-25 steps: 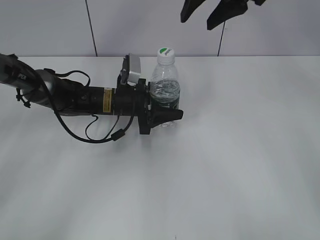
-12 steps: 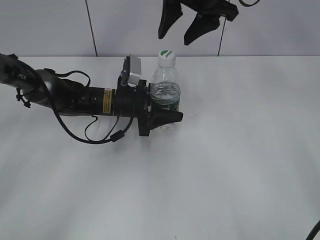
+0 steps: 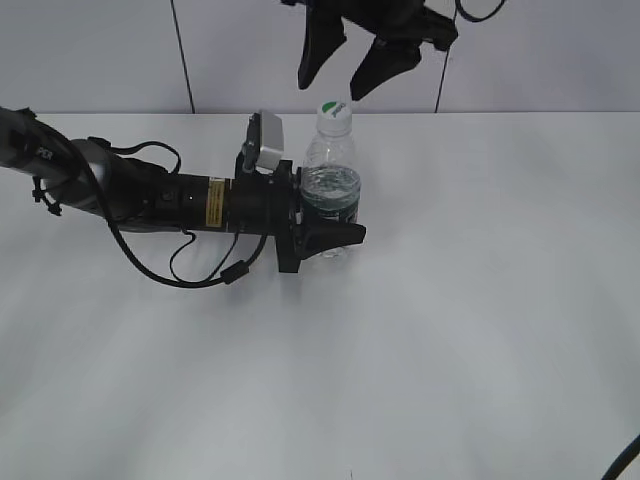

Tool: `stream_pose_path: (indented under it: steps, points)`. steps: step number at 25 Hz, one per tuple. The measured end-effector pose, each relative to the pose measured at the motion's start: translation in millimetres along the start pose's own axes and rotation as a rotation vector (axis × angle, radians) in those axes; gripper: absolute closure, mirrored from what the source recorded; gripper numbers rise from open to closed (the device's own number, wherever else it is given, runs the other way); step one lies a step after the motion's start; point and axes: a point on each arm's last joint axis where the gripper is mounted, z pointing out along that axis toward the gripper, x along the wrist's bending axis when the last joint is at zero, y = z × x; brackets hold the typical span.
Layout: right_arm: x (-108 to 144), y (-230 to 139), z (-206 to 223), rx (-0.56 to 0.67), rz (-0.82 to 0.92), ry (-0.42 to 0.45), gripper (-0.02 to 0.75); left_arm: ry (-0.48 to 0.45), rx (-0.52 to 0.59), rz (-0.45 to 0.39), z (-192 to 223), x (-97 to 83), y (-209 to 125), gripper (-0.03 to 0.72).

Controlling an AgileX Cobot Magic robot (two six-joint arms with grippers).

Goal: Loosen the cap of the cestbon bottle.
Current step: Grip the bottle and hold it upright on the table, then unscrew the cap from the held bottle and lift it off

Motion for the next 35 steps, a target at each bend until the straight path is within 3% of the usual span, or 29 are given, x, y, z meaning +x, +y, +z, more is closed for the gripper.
stream_pose_path:
  steps: [35]
  points:
    - [-8,-10,20,0.07,0.006,-0.041,0.29,0.012,0.017,0.0,0,1.1,-2,0.279]
